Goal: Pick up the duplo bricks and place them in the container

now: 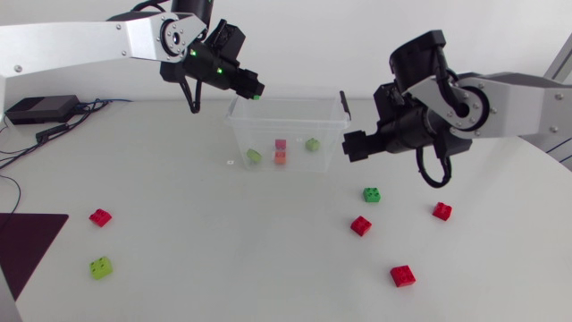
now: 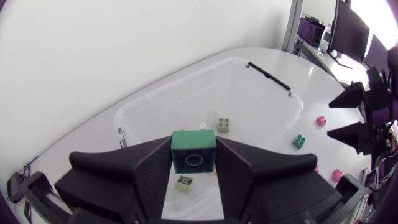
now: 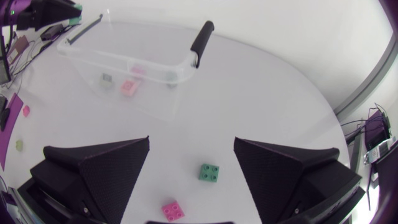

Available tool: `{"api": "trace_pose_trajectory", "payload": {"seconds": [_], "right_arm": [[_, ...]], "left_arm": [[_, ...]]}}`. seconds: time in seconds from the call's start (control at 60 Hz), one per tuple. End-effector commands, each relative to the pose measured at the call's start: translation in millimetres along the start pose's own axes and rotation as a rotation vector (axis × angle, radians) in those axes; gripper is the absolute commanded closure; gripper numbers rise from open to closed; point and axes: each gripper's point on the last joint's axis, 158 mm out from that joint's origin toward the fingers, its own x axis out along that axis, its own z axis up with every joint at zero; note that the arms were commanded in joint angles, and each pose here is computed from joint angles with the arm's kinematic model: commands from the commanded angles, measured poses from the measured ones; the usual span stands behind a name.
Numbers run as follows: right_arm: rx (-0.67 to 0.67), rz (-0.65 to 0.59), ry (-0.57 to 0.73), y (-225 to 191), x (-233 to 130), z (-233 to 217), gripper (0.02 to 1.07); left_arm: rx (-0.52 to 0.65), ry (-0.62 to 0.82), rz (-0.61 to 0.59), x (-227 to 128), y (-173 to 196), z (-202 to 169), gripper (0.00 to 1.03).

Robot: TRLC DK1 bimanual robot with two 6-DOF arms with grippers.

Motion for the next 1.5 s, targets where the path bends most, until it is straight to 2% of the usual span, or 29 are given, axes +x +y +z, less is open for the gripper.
{"api": "trace_pose_trajectory", "payload": {"seconds": [0.0, 0.05, 0.133, 0.3, 0.417, 0.483, 0.633, 0.767, 0.983, 1.05, 1.117, 1.267, 1.35, 1.483], "right_arm": [[-0.014, -0.006, 0.039, -6.1, 0.3, -22.0, 0.07], [-0.006, -0.011, 0.064, -10.6, 4.3, -33.1, 0.07], [0.027, -0.026, 0.098, -18.4, 13.6, -44.2, 0.07], [0.105, -0.061, 0.18, -33.9, 37.3, -58.8, 0.07], [0.136, -0.079, 0.254, -39.9, 59.0, -74.9, 0.07], [0.14, -0.083, 0.289, -40.3, 71.0, -83.6, 0.08], [0.149, -0.093, 0.342, -43.2, 96.0, -95.9, 0.16], [0.152, -0.097, 0.369, -42.8, 112.5, -101.9, 0.17], [0.156, -0.102, 0.362, -45.7, 125.5, -96.9, 0.47], [0.153, -0.107, 0.37, -46.0, 127.5, -98.3, 0.52], [0.149, -0.123, 0.382, -48.5, 128.4, -102.6, 0.57], [0.139, -0.128, 0.445, -46.3, 133.4, -123.0, 0.57], [0.138, -0.129, 0.463, -47.4, 134.9, -129.1, 0.71], [0.131, -0.119, 0.451, -52.3, 121.2, -127.7, 0.74]], "left_arm": [[-0.017, -0.017, -0.013, 12.0, -3.6, 8.4, 0.4], [-0.019, 0.002, -0.021, 12.8, -7.2, 7.7, 0.18], [-0.025, 0.04, -0.027, 9.4, -11.2, 1.7, 0.05], [-0.039, 0.113, -0.001, -19.4, -0.4, -14.5, 0.05], [-0.037, 0.154, 0.054, -47.0, 22.0, -29.5, 0.05], [-0.032, 0.18, 0.092, -66.3, 39.3, -44.6, 0.05], [-0.034, 0.223, 0.136, -101.0, 62.9, -78.6, 0.05], [-0.031, 0.268, 0.18, -135.1, 85.2, -112.6, 0.05], [-0.034, 0.338, 0.21, -170.2, 96.7, -167.7, 0.05], [-0.033, 0.358, 0.215, -179.6, 97.1, -183.3, 0.05], [-0.038, 0.38, 0.223, -188.7, 98.2, -200.1, 0.05], [-0.073, 0.432, 0.225, -201.7, 96.9, -233.0, 0.05], [-0.105, 0.464, 0.219, -205.3, 94.7, -250.6, 0.05], [-0.129, 0.506, 0.214, -212.8, 94.3, -273.5, 0.05]]}}
